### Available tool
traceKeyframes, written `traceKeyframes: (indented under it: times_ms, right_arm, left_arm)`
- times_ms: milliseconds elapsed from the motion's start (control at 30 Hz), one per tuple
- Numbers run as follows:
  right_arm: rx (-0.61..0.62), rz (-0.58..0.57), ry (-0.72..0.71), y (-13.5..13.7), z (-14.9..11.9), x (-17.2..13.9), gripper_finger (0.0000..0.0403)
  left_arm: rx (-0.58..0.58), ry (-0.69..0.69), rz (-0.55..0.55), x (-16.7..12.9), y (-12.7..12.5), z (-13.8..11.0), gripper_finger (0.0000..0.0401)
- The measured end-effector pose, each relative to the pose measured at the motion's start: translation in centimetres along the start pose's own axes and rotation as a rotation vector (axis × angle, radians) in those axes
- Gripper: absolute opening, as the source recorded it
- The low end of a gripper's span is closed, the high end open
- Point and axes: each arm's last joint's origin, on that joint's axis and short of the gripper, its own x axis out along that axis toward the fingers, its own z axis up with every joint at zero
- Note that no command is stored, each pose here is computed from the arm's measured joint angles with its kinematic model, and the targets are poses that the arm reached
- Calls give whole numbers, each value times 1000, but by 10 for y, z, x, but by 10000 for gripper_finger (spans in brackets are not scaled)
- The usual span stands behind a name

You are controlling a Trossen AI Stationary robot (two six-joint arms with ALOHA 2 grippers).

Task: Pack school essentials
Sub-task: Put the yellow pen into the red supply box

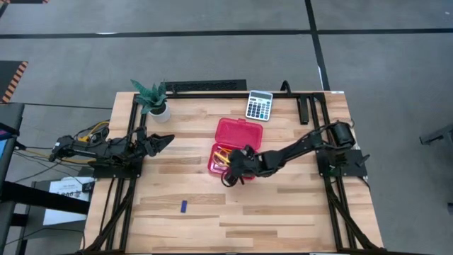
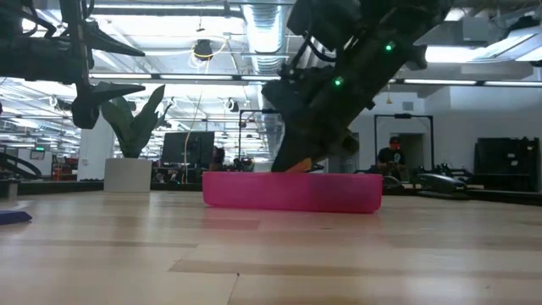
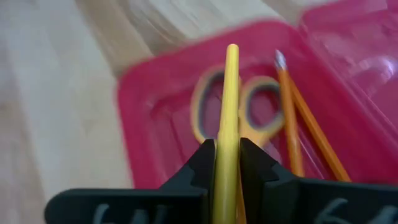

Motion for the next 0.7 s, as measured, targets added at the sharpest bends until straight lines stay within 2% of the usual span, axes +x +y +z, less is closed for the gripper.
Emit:
traceKeyframes:
  times_ms: [233,433,700]
  right_arm:
    - [35,-1,-8,5,7,3,61]
    - [101,-48,30,-4,7,6,71]
    - [93,-54,39,-8,8,7,110]
  left_arm:
    - [4,1,1,0,0,0,238]
    - [3,0,1,0,0,0,238]
    - [3,1,0,0,0,0,238]
